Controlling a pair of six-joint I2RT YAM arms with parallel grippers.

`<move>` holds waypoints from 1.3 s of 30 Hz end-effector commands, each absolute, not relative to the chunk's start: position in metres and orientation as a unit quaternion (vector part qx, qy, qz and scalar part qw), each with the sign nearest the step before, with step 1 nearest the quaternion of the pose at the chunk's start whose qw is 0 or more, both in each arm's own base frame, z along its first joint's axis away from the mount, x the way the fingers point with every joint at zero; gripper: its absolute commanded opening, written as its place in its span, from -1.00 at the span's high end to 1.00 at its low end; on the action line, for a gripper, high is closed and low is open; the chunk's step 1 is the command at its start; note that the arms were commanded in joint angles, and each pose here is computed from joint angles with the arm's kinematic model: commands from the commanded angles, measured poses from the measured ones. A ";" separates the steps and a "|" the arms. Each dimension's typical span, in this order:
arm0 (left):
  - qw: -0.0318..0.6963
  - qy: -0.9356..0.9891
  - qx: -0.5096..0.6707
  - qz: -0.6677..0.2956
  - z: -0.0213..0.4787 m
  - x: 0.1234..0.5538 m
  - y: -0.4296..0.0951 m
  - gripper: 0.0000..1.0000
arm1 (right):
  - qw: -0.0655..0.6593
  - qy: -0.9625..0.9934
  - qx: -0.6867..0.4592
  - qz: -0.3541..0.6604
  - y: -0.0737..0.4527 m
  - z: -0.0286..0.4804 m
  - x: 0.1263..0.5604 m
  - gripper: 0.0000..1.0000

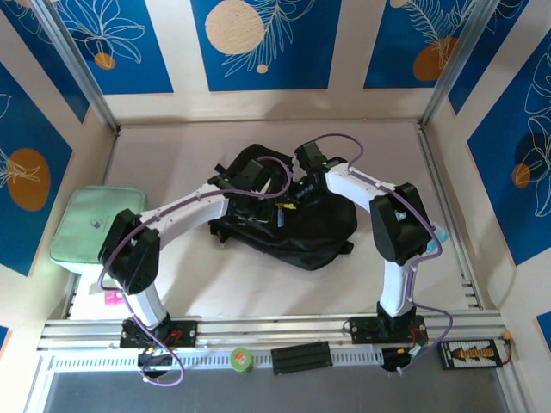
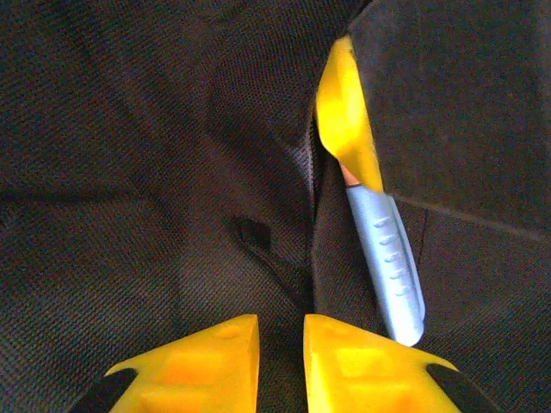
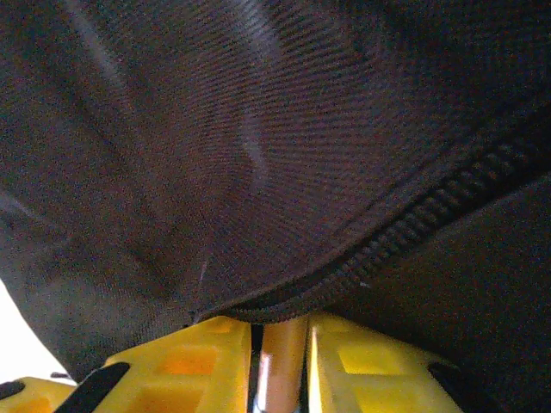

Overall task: Pack the student bag
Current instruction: Place the loose stationery in the student bag.

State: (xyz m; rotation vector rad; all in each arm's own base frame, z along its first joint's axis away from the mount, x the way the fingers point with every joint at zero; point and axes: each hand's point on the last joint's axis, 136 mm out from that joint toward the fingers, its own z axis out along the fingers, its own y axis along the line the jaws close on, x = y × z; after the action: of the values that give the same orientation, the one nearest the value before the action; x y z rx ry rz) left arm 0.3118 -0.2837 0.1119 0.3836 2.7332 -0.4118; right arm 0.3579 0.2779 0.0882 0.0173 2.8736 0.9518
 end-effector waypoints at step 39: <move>0.160 0.964 0.118 -0.177 0.103 0.305 -0.282 0.97 | -0.004 0.885 0.132 0.446 0.299 0.114 0.291 0.22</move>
State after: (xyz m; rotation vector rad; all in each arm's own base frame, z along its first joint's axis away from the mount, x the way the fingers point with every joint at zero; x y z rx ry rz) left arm 0.3078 -0.2844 0.0990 0.3539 2.7505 -0.4723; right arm 0.2986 0.2911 0.1182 0.4083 2.7489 1.3621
